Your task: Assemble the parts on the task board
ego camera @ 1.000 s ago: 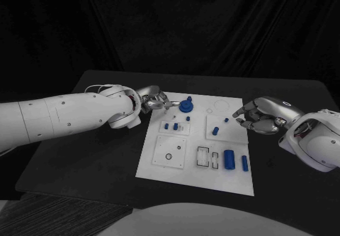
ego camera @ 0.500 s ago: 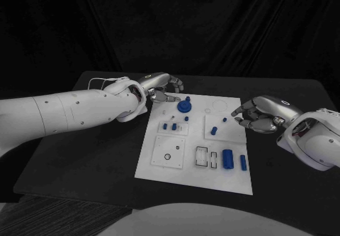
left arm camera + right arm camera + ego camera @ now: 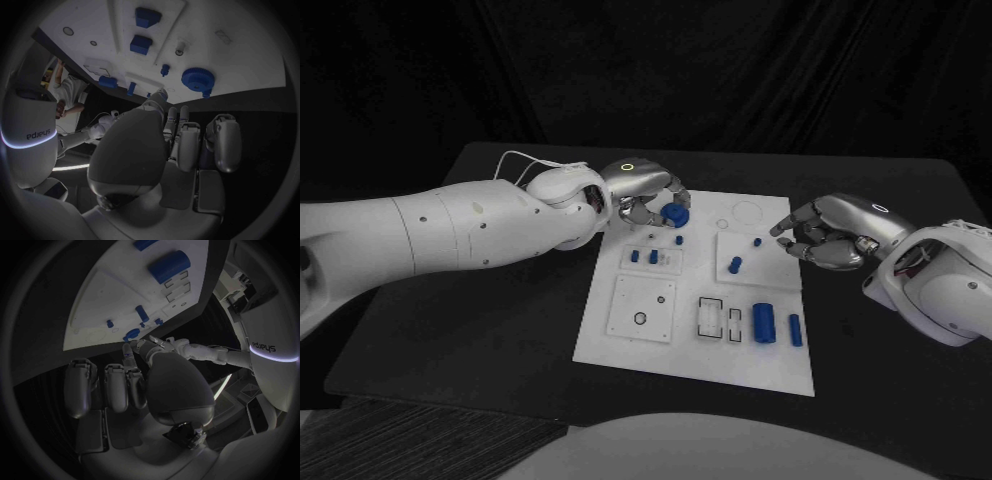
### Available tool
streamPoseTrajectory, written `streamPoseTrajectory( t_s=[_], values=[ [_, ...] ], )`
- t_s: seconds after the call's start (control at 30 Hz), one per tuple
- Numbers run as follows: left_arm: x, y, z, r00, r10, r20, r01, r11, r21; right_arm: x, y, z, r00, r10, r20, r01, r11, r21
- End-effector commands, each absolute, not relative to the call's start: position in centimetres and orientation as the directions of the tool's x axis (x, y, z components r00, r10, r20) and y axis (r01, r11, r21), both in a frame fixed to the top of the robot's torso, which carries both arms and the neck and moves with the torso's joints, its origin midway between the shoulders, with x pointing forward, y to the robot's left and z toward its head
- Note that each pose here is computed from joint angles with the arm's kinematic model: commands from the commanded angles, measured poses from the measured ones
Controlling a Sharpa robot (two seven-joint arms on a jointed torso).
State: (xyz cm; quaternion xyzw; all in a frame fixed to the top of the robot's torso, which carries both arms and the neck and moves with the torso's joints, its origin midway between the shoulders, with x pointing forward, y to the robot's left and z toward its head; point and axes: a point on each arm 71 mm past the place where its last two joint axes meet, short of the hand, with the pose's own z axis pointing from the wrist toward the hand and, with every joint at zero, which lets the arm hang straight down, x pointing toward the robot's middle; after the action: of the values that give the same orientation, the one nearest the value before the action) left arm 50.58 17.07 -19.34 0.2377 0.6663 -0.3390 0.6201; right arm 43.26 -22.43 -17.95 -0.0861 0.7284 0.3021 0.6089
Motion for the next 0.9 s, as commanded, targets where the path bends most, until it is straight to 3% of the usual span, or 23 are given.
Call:
streamPoseTrajectory(
  t_s=[0.03, 0.9],
  values=[
    [50.2, 16.4, -19.9, -0.11, -0.007, -0.994, 0.777, 0.622, -0.091, 43.2, -22.4, -18.0, -0.24, 0.247, -0.939, -0.494, 0.801, 0.337],
    [49.6, 14.3, -21.5, -0.166, 0.045, -0.985, 0.789, 0.606, -0.106, 43.1, -22.5, -18.0, -0.244, 0.245, -0.938, -0.491, 0.803, 0.337]
  ],
)
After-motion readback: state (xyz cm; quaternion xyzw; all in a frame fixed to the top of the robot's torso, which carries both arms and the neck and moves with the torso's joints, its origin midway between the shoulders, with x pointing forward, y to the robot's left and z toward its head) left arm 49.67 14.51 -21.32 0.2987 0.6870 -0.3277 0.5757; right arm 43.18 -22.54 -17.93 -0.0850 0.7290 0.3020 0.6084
